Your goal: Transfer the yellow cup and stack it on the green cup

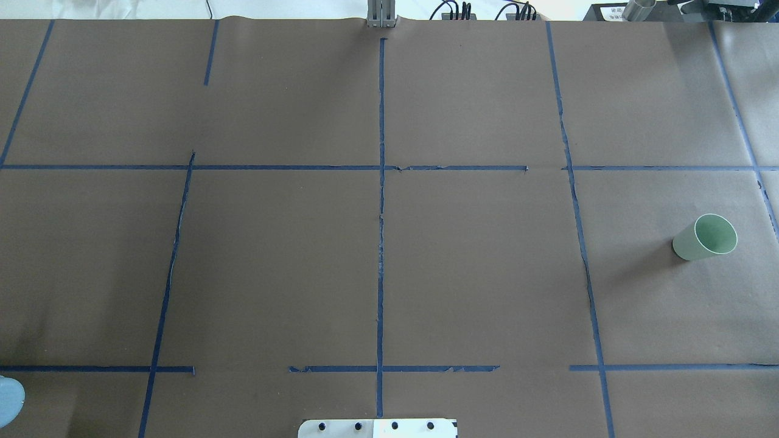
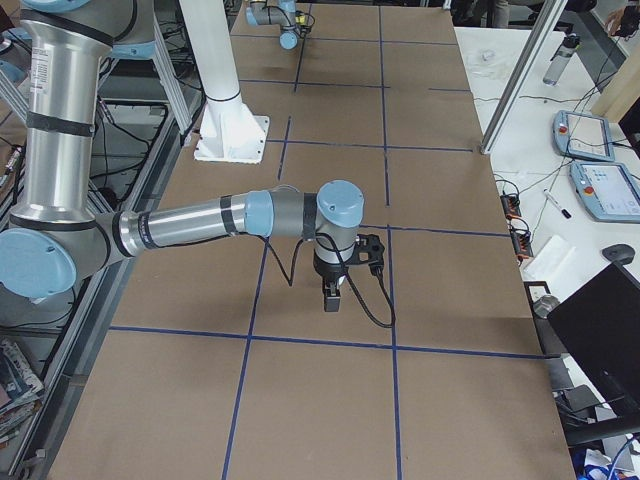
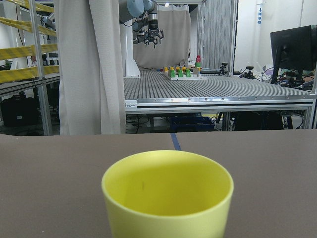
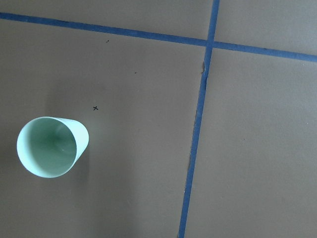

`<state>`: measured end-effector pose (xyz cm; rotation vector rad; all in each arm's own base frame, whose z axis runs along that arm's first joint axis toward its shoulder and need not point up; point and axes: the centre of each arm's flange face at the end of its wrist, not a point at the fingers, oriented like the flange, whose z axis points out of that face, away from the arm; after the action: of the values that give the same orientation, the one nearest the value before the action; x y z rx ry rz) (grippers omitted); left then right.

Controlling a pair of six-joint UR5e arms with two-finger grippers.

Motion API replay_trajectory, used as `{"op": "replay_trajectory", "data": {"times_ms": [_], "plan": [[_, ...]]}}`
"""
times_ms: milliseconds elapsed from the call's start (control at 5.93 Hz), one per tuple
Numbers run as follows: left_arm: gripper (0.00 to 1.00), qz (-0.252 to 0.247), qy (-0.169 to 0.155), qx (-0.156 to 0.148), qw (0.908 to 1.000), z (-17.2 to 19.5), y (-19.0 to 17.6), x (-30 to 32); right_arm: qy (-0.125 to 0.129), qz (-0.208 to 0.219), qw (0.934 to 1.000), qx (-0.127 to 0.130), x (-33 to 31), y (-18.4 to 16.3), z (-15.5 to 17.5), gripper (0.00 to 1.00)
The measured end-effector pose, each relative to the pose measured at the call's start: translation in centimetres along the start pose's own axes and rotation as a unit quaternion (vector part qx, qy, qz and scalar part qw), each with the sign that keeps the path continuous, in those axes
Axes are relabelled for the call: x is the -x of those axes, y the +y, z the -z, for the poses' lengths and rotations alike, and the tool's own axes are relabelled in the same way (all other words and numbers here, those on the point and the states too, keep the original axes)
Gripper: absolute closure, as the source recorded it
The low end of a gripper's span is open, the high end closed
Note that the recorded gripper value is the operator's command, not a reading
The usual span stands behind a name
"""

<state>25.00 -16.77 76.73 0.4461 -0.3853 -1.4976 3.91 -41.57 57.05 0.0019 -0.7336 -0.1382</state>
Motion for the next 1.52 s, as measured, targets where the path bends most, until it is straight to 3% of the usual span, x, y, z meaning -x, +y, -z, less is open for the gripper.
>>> {"op": "replay_trajectory", "data": {"times_ms": [674,1180,1517], "plan": [[0.02,-0.020,0.013,-0.009,0.9997,-1.6,0.1,1.0,0.000,0.002,1.0000,-0.003,0.3,0.0,0.3,0.00],[0.20,-0.022,0.015,-0.019,0.9995,-3.6,0.5,1.3,0.001,0.006,0.9999,-0.009,0.8,0.0,0.8,0.00],[0.24,-0.020,0.014,-0.019,0.9995,-3.9,0.1,1.3,0.001,0.007,0.9999,-0.010,0.9,0.0,1.0,0.00]]}}
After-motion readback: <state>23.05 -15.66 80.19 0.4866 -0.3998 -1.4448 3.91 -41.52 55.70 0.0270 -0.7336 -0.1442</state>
